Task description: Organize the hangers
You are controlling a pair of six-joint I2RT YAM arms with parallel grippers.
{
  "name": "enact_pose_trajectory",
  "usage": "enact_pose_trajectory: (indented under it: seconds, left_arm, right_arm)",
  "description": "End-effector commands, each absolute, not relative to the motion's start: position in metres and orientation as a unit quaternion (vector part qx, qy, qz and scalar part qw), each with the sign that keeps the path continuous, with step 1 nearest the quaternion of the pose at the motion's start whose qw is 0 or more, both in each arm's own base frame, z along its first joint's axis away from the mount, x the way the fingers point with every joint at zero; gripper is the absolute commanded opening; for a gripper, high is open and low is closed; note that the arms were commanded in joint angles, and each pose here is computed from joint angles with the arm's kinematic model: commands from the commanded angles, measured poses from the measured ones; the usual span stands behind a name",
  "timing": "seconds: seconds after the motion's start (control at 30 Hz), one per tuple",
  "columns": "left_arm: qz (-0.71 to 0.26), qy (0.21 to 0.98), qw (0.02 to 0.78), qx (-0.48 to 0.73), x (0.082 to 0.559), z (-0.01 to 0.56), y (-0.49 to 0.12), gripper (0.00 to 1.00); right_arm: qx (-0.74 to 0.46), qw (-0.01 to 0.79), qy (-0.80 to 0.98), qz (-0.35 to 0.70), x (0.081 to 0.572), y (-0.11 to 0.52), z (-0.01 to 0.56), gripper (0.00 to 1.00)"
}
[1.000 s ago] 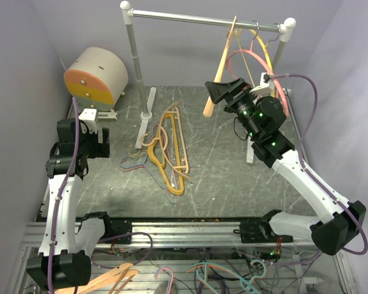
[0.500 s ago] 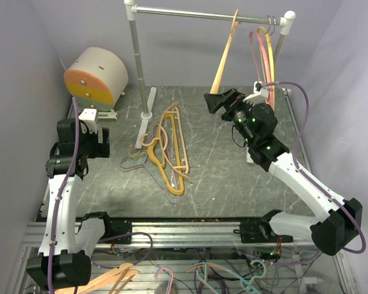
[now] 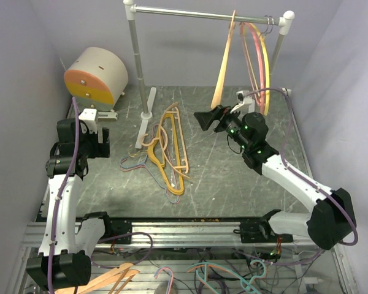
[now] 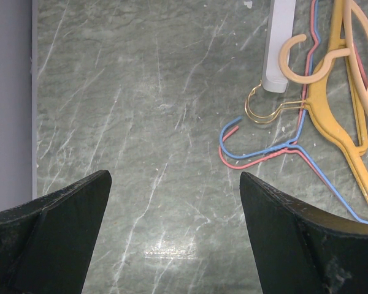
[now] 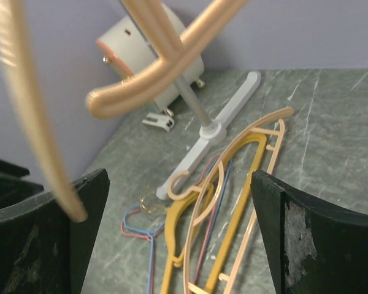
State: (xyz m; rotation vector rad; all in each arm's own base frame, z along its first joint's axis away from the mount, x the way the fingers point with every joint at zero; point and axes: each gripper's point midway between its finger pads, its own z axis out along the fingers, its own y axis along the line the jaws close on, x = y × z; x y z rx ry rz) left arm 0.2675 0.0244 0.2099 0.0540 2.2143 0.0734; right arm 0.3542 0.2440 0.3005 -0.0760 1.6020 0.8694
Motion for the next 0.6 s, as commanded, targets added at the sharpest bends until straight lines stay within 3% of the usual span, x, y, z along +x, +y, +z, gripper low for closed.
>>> enact_pose_trajectory:
  seconds: [0.0,0.3,0.57]
  left_arm:
    - [0.029,0.889,0.457,0.024,0.271,0.213,0.024,0.98]
    - [0.027,0.889,0.456,0.026,0.272,0.212,0.024,0.98]
    - [0.032,0.888,0.459,0.019,0.270,0.213,0.027,0.98]
  right_arm:
    - [-0.102,0.616,0.684,0.377,0.347,0.255,0.289,1.00]
    - [-0.170,0.617,0.692,0.334,0.307,0.256,0.250,1.00]
    - [-0.188,0.556,0.742,0.323,0.253,0.276,0.143,0.99]
